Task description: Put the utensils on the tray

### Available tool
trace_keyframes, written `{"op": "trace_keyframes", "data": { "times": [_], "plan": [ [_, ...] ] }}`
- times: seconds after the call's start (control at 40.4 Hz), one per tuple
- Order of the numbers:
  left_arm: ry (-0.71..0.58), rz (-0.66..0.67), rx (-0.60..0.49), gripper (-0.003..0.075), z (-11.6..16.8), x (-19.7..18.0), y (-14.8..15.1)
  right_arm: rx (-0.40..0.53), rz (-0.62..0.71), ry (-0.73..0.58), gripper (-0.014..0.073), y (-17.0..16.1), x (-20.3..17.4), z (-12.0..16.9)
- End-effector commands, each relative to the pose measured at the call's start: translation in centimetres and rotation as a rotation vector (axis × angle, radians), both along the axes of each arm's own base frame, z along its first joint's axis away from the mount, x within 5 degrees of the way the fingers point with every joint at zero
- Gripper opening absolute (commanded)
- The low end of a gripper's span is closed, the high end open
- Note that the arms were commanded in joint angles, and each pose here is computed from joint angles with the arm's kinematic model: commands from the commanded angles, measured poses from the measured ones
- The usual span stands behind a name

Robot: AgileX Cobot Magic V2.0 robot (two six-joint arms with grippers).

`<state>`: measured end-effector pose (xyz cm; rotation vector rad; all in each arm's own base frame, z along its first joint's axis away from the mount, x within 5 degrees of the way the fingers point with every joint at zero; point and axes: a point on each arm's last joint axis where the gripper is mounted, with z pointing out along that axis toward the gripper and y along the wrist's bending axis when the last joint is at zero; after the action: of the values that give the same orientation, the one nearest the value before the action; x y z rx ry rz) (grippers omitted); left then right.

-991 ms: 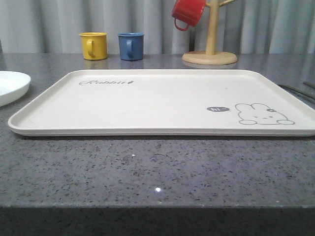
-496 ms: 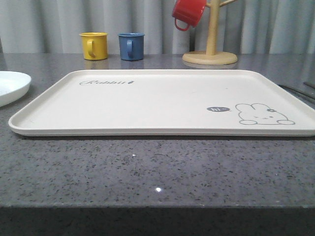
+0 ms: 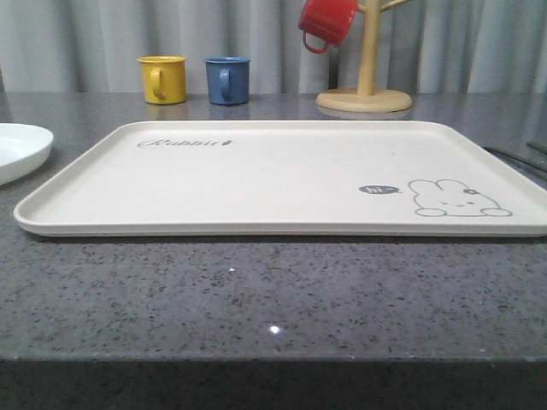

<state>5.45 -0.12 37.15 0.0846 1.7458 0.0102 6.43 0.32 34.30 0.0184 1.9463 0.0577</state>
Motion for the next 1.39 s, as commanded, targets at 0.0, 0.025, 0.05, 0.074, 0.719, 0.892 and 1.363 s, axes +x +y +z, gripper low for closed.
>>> {"op": "trace_keyframes", "data": {
  "times": [0.0, 0.025, 0.05, 0.074, 0.719, 0.892, 1.363],
  "plan": [
    [-0.065, -0.004, -0.010, -0.0020, 1.3, 0.6, -0.1, -0.003, -0.006, -0.020, -0.0067, -0.1, 1.1, 0.4],
    [-0.060, -0.004, -0.010, -0.0020, 1.3, 0.7, -0.1, -0.003, -0.006, -0.012, -0.0067, -0.1, 1.3, 0.3],
    [-0.057, -0.004, -0.010, -0.0020, 1.3, 0.8, -0.1, -0.003, -0.006, -0.004, -0.0067, -0.1, 1.4, 0.1],
    [-0.055, -0.004, -0.010, -0.0020, 1.3, 0.8, -0.1, -0.003, -0.006, 0.001, -0.0067, -0.1, 1.5, 0.0],
    [0.137, 0.004, 0.009, 0.0512, -0.9, 2.6, -0.2, -0.007, -0.006, 0.046, 0.0530, -0.1, 1.9, -0.5],
    [0.330, 0.018, 0.031, 0.0512, -0.7, 4.6, -0.2, -0.007, -0.006, 0.046, 0.0530, -0.1, 1.9, -0.5],
    [0.655, 0.148, 0.062, 0.0511, -1.9, 14.7, 1.7, -0.007, -0.006, 0.046, 0.0530, -0.1, 1.9, -0.5]
  ]
}}
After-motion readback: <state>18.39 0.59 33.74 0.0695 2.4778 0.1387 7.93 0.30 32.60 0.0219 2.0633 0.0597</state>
